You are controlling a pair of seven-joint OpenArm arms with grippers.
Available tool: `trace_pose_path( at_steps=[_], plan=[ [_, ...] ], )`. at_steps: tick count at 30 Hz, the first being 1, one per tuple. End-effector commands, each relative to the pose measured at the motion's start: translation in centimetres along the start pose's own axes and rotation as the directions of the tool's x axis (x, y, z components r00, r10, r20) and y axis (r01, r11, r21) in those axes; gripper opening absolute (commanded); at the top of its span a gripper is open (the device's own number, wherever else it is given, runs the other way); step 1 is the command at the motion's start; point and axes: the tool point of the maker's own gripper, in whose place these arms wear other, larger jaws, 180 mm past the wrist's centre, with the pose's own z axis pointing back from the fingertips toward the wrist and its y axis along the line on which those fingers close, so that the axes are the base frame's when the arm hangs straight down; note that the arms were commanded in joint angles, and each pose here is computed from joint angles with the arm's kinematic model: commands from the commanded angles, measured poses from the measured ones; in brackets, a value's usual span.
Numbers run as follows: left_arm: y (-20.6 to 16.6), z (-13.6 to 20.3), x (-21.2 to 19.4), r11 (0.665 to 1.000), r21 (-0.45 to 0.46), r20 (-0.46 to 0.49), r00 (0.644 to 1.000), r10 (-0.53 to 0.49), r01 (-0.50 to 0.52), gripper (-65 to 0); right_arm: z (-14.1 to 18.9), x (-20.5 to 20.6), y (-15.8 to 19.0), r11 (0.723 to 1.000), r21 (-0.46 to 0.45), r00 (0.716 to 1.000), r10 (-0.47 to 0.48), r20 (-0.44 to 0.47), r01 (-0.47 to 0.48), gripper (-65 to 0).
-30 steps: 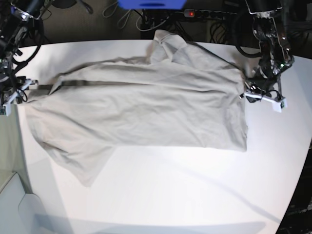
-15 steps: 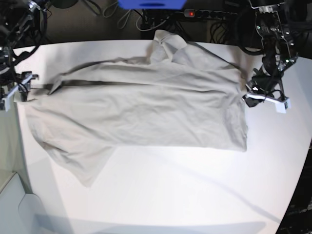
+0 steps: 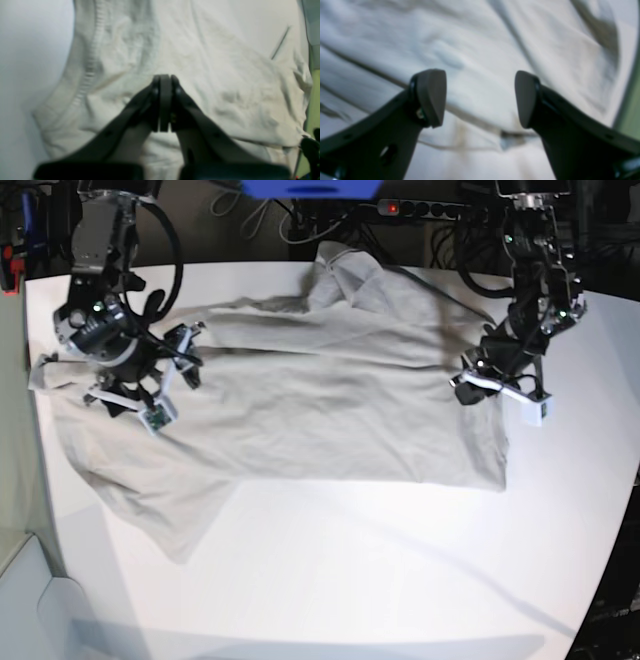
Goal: Layout the t-shirt on the table in an organized manner, then fold the t-shirt properly
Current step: 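Lift the stretched edge with both grippers and lay it back down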
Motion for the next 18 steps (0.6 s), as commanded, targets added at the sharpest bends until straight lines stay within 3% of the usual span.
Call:
trace_pose_path(
  at_steps=[1,5,9,15,18],
  plan=[
    [-1.7,-0.5,1.5,0.999,-0.044,0.038,0.999,-0.003,0.005,-64.5,-0.3,1.4,0.7,0.999,0.024,0.999,0.023,0.040,-0.024,-21.6],
    [-2.7,-2.6,1.0,0.998,-0.064,-0.007,1.000,0.003,-0.003,-64.5,-3.0,1.1,4.8,0.986,0.157,0.998,0.063,0.001,-0.063,-21.5],
    [-3.9,-4.2,0.9,0.996,-0.088,-0.036,0.999,-0.009,0.006,-64.5,-4.8,0.9,7.6,0.975,0.220,0.999,0.014,-0.030,-0.007,-21.6],
    [-3.2,-5.4,1.3,0.997,-0.072,-0.059,0.998,0.002,-0.006,-64.5,-4.7,0.9,12.1,0.951,0.302,0.998,-0.048,-0.040,0.057,-21.7],
    [-3.1,-5.4,1.5,0.998,-0.070,-0.055,0.998,0.005,-0.009,-64.5,-4.2,1.3,16.2,0.923,0.384,0.999,-0.032,-0.028,0.040,-21.8]
  ],
)
